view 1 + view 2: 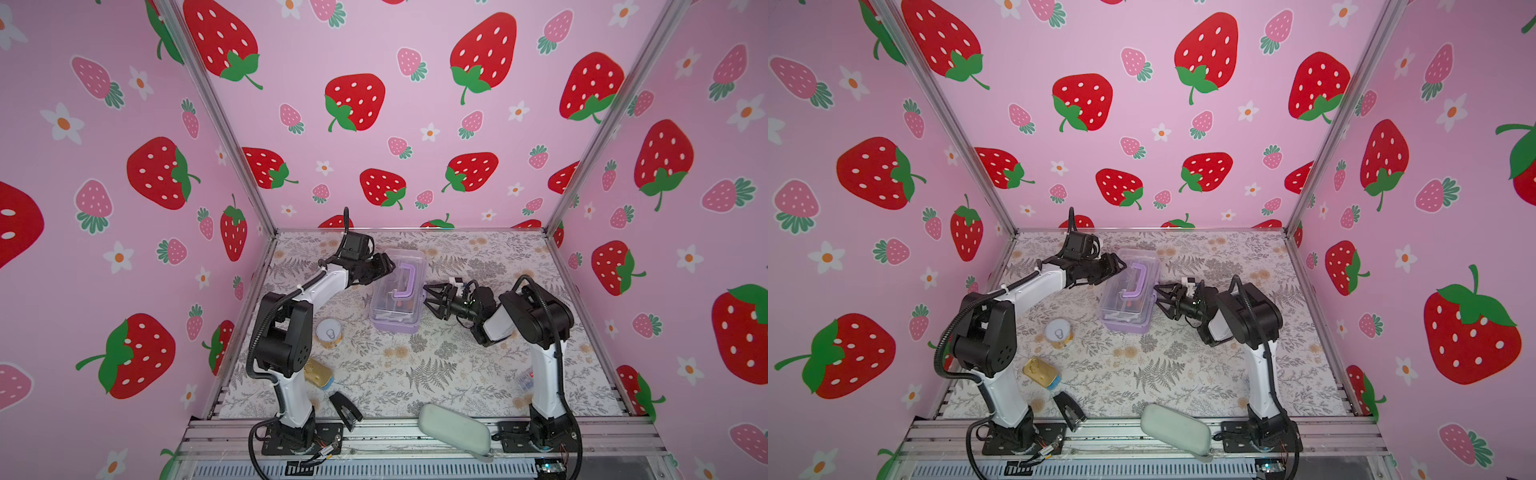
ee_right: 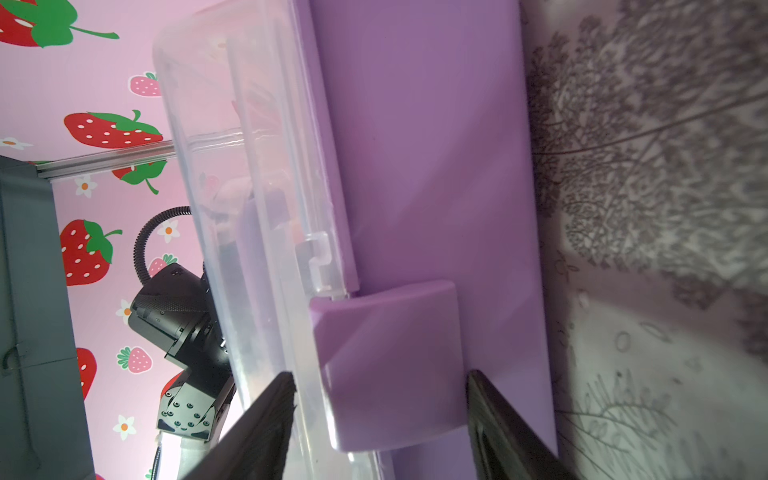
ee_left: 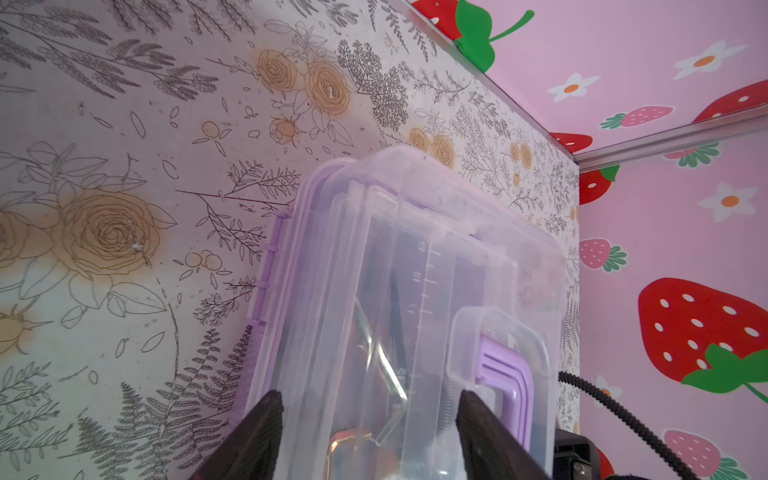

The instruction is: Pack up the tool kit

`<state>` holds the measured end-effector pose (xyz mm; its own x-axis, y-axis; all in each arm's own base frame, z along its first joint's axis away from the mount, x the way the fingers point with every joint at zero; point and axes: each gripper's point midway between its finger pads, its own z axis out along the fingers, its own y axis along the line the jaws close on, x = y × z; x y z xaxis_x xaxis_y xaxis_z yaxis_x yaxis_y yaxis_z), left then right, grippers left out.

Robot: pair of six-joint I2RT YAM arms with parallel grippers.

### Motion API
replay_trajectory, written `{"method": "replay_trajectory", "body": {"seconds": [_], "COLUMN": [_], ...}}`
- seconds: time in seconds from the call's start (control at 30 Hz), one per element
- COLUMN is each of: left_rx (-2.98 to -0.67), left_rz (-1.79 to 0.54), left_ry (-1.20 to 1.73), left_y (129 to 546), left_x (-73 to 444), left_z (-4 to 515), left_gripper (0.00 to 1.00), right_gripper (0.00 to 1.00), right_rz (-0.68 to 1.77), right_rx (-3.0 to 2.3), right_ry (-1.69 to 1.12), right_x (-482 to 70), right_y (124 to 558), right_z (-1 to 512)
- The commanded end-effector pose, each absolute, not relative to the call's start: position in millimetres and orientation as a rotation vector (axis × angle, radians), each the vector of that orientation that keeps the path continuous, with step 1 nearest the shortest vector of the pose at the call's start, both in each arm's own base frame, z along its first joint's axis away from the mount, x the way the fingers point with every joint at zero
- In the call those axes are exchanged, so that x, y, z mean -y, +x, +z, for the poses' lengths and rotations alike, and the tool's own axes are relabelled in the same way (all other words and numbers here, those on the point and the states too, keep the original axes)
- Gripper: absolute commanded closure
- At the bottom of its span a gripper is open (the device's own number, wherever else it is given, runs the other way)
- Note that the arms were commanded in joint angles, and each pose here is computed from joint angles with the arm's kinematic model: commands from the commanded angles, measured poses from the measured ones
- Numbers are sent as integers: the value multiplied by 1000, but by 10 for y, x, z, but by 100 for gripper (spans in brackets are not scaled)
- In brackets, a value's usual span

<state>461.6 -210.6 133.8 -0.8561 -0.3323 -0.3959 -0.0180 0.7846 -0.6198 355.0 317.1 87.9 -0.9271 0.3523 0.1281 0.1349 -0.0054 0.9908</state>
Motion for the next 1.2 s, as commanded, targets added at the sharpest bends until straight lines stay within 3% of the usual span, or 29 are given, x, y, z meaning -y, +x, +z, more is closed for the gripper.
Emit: {"method": "replay_trajectory", "body": {"seconds": [0.0, 0.7, 1.0, 1.17], "left_rx": [-2482, -2494, -2503, -2508], "left_rz": [-903, -903, -908, -908], "left_ry": [-250, -248, -255, -256], "left_y": [4630, 4632, 4639, 4643], "left_x": [2217, 2265, 2279, 2285], "left_z": [1380, 1349, 1310, 1296], "left_gripper": [31, 31, 31, 31], "right_gripper": [33, 45, 48, 54], "right_rz": [2178, 2130, 2073, 2058], "right_rx": [-1672, -1696, -1810, -1853], "right_ry": [93, 124, 120, 131], "right_x": [-3071, -2928, -3022, -3063], "right_y": [3396, 3410, 3455, 3489], "right_z": [1920, 1808, 1561, 1435]}}
